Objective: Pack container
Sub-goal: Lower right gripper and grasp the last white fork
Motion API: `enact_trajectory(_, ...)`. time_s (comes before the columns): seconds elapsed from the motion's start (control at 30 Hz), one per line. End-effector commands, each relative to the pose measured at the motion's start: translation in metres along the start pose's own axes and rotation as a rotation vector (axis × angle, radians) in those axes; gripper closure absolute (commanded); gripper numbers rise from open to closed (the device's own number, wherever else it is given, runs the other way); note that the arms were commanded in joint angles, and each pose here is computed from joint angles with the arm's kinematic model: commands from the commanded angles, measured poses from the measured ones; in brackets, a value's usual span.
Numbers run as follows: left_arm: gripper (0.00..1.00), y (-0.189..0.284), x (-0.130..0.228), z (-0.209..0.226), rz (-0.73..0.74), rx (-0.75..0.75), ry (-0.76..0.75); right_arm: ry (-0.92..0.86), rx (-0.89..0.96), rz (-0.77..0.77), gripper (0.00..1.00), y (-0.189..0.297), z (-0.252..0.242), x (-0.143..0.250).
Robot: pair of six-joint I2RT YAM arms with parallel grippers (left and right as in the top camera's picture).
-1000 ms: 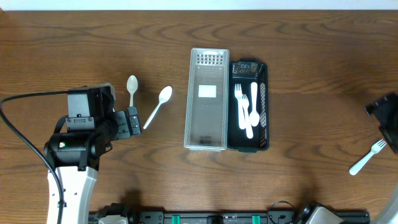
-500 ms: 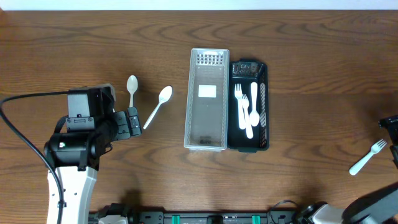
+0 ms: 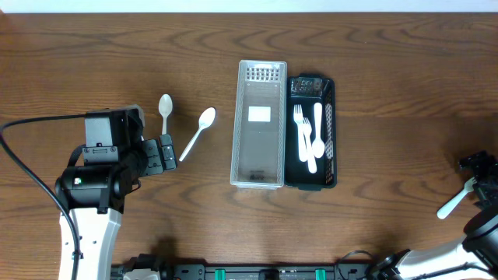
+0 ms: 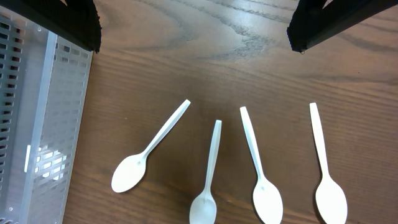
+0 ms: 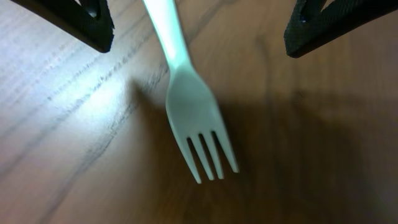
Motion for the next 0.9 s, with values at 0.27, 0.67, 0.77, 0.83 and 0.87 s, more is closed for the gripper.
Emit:
enact_trajectory(0.27, 0.02, 0.003, -0.004, 0.003, -0.012, -0.013, -0.012, 0.134, 0.039, 0.014, 0.17, -0.017, -0.005, 0.001)
enact_trajectory(0.67, 0.02, 0.003, -0.004, 0.003, -0.012, -0.014, -0.012, 0.188, 0.045, 0.032, 0.25, -0.038, -0.002, 0.022)
enact_trajectory(0.77, 0.02, 0.003, -0.004, 0.003, -0.012, -0.014, -0.012, 0.189, 0.044, 0.029, 0.39, -0.038, -0.001, 0.022)
enact_trajectory(0.83, 0.02, 0.003, -0.004, 0.003, -0.012, -0.014, -0.012, 0.188, 0.044, 0.029, 0.48, -0.038, -0.001, 0.022)
enact_trajectory(0.87, 0.02, 0.003, -0.004, 0.003, -0.012, -0.013, -0.012, 0.188, 0.043, 0.028, 0.52, -0.038, -0.001, 0.021)
Point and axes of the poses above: each gripper's point midway between its finger pads, its own y axis back along the fingers, its own z axis along the line the jaws close on, x = y × z, the point moved 2 cm from there along y, back along the fingers, and after that the axes turned 3 degrees about -y, right-handed, at the moved point
